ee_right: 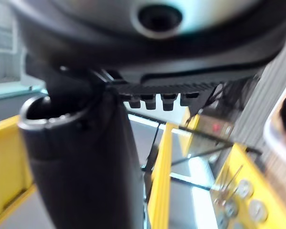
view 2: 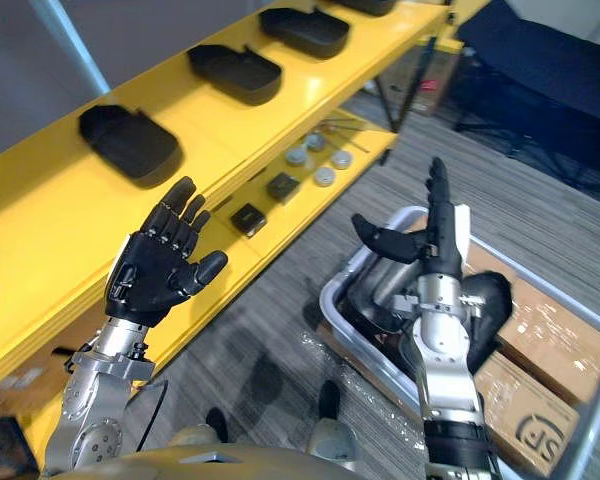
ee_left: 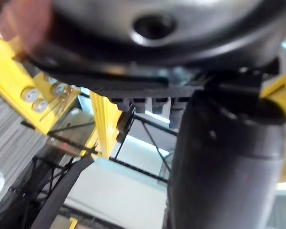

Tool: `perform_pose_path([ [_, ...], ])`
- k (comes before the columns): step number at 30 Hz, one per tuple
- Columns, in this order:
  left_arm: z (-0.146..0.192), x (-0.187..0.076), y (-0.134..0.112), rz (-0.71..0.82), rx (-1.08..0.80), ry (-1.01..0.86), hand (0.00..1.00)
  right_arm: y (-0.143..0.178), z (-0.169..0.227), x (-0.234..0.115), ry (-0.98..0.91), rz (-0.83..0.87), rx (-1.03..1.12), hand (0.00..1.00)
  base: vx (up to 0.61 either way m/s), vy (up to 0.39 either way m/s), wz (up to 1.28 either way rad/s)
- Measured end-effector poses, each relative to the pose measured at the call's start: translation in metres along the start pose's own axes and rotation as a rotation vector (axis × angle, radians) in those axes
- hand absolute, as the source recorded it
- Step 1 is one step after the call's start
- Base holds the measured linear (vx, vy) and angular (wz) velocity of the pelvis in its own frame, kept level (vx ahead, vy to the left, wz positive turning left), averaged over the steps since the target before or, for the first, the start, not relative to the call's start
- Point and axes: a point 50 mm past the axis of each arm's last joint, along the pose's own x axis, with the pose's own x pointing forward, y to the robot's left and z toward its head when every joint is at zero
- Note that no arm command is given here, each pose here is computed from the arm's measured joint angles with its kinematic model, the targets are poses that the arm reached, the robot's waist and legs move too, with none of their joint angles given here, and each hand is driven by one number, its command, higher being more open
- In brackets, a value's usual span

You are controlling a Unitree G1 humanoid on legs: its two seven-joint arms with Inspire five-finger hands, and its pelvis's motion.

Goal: Walk over and take three plastic housings, then place them on the shelf

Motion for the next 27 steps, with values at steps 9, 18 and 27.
perform_pose_path([
  [9, 0.013, 0.014, 0.016, 0.145, 0.022, -0.089, 1.00, -0.014, -0.046, -0.051, 0.262, -0.031, 0.174, 1.00, -0.02, -0.012, -0.42],
  [18, 0.029, -0.010, 0.048, 0.369, 0.091, -0.138, 1.00, 0.036, -0.040, -0.049, 0.265, 0.164, 0.321, 1.00, -0.07, 0.009, -0.08],
  [27, 0.045, -0.031, 0.037, 0.353, 0.131, -0.216, 1.00, 0.103, -0.057, -0.074, 0.385, 0.446, 0.371, 1.00, -0.07, 0.171, -0.24],
])
